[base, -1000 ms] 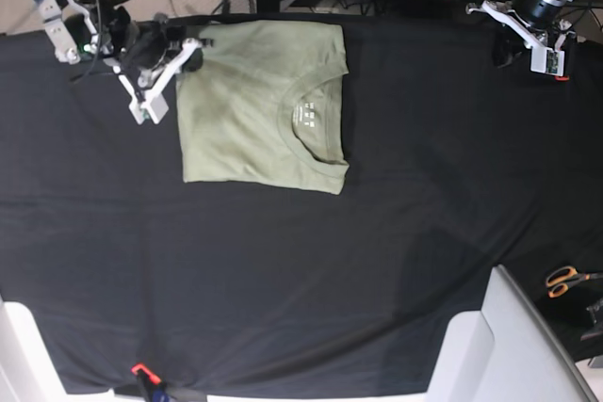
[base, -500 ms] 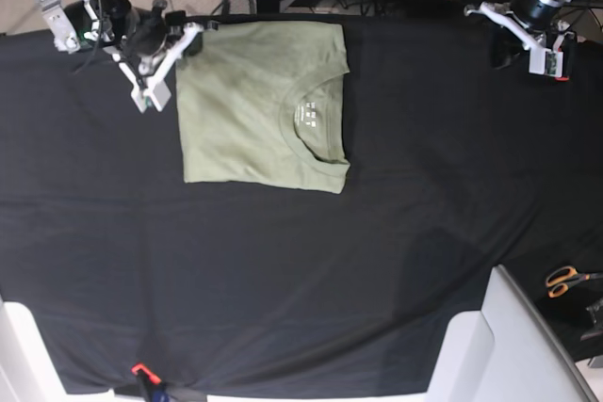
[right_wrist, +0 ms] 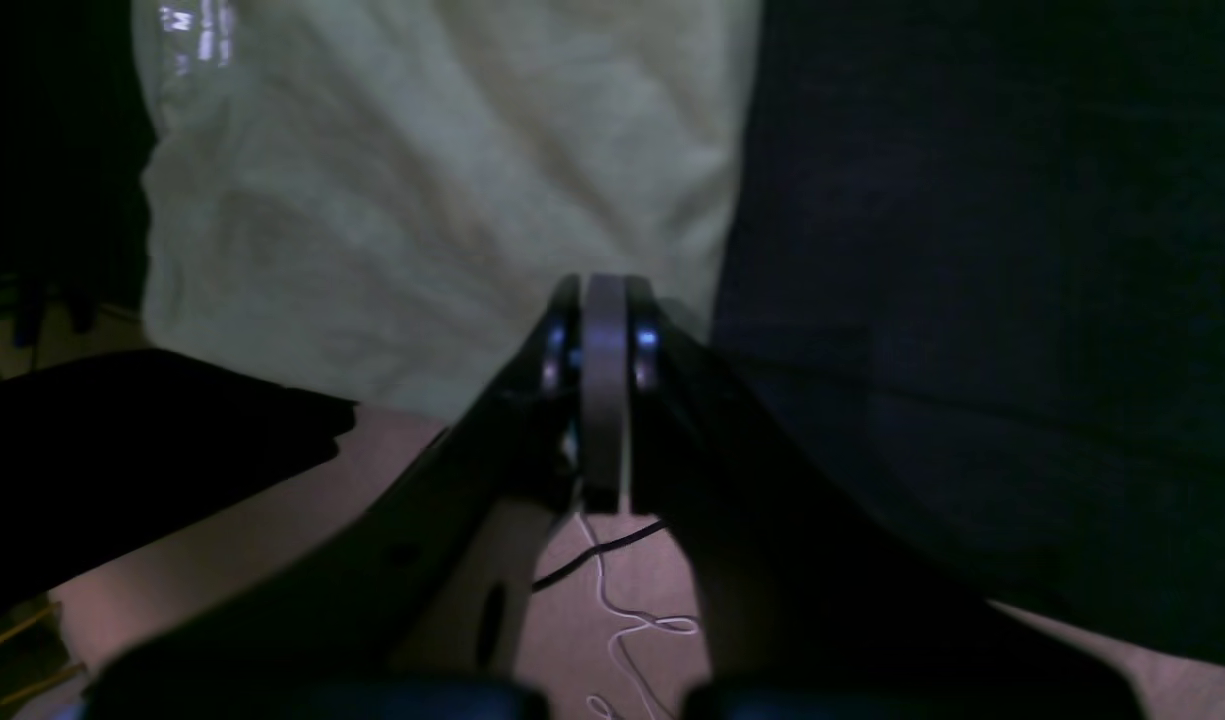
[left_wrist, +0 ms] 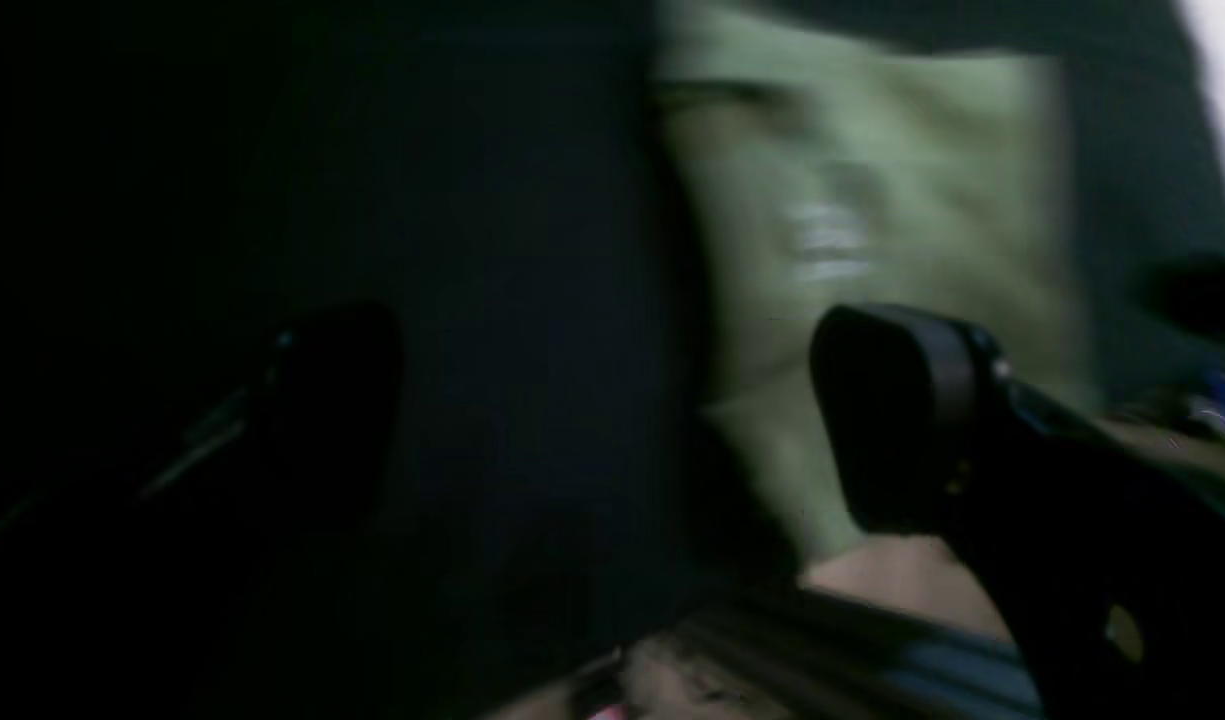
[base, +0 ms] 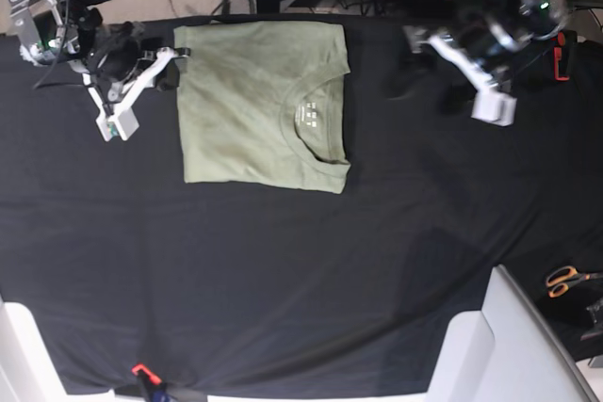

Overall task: Fold the T-shirt properly
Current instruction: 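Move the left gripper onto the shirt's collar edge and grasp it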

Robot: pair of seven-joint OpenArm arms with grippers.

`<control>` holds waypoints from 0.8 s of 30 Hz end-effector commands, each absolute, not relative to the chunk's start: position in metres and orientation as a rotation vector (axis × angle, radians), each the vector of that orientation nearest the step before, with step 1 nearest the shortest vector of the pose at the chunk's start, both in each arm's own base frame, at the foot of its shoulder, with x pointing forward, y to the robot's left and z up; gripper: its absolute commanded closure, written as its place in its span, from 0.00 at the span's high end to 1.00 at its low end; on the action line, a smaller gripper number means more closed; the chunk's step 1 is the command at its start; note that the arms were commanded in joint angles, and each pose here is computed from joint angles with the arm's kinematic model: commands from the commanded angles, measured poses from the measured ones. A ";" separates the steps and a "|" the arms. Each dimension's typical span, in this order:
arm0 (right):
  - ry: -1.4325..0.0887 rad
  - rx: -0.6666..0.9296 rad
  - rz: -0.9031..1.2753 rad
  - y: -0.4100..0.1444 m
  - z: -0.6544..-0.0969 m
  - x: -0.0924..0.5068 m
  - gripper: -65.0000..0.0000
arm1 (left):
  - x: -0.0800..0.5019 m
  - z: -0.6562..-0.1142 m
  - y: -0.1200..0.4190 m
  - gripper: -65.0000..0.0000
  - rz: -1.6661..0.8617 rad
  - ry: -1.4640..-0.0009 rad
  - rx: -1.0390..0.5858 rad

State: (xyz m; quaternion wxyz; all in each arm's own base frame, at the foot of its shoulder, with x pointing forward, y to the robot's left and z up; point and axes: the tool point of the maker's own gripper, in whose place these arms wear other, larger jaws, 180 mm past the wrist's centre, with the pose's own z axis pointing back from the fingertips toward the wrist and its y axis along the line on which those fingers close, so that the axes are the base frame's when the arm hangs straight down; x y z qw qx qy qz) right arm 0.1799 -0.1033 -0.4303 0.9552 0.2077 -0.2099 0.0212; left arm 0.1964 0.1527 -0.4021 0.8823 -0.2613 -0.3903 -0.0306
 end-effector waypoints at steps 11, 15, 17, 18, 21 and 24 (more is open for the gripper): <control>-0.456 0.422 0.049 -0.107 -0.423 0.186 0.00 | 0.200 -0.471 0.090 1.00 -0.009 -0.644 -0.745; -0.463 0.421 0.047 -0.107 -0.423 0.188 0.00 | 0.195 -0.482 0.062 1.00 -0.042 -0.593 -0.802; -0.463 0.421 0.047 -0.107 -0.423 0.188 0.00 | 0.193 -0.488 0.049 1.00 -0.062 -0.560 -0.825; -0.465 0.421 0.047 -0.107 -0.423 0.188 0.00 | 0.192 -0.490 0.042 1.00 -0.078 -0.545 -0.836; -0.465 0.420 0.046 -0.108 -0.422 0.189 0.00 | 0.193 -0.494 0.027 1.00 -0.099 -0.516 -0.861; -0.465 0.420 0.046 -0.108 -0.422 0.189 0.00 | 0.192 -0.500 0.025 0.88 -0.098 -0.494 -0.864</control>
